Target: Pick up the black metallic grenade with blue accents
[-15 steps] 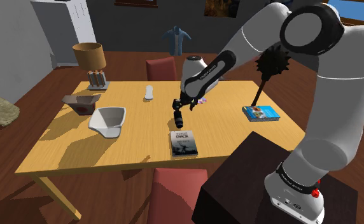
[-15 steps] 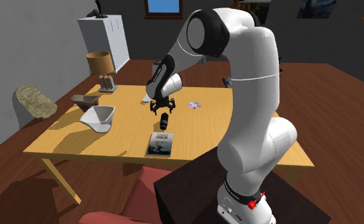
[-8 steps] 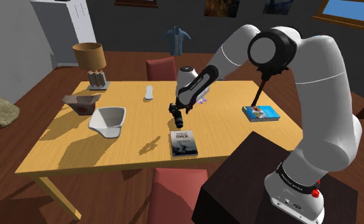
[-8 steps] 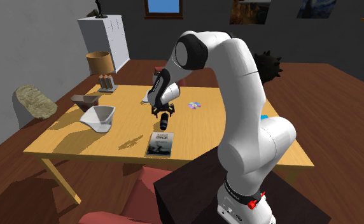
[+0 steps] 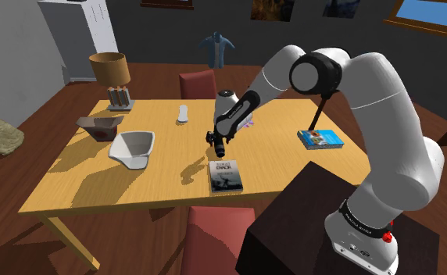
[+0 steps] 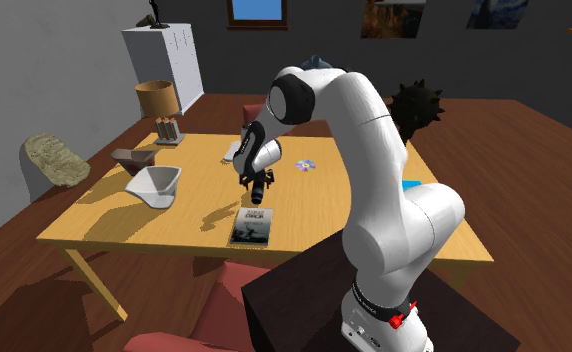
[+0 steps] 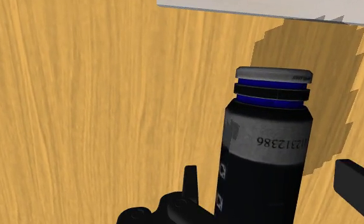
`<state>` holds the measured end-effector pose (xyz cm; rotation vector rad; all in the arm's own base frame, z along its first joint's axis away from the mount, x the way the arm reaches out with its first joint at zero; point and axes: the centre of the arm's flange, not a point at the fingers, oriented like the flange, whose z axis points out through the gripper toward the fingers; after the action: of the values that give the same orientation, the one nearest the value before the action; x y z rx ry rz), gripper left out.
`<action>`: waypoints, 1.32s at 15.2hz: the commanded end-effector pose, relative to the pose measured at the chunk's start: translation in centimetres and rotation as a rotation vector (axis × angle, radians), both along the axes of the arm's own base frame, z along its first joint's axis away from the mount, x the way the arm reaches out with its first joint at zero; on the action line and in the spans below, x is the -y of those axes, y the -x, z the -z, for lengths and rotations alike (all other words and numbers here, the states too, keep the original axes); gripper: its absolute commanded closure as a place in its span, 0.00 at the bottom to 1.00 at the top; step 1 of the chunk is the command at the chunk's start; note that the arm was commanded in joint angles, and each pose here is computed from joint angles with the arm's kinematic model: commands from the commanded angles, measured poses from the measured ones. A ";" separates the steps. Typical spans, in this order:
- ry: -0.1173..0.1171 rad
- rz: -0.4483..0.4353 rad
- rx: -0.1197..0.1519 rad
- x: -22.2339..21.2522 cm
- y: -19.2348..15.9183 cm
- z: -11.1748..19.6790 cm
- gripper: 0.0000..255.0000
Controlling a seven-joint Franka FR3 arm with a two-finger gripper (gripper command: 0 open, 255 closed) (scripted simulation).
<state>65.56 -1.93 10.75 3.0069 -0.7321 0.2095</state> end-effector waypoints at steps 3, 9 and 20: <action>0.000 0.000 0.000 0.0 0.0 1.4 0.00; 0.000 0.000 0.001 0.0 0.0 1.4 1.00; 0.000 0.000 0.000 0.0 0.0 -2.3 1.00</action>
<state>65.73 -1.91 12.45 3.0069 -0.7320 0.2101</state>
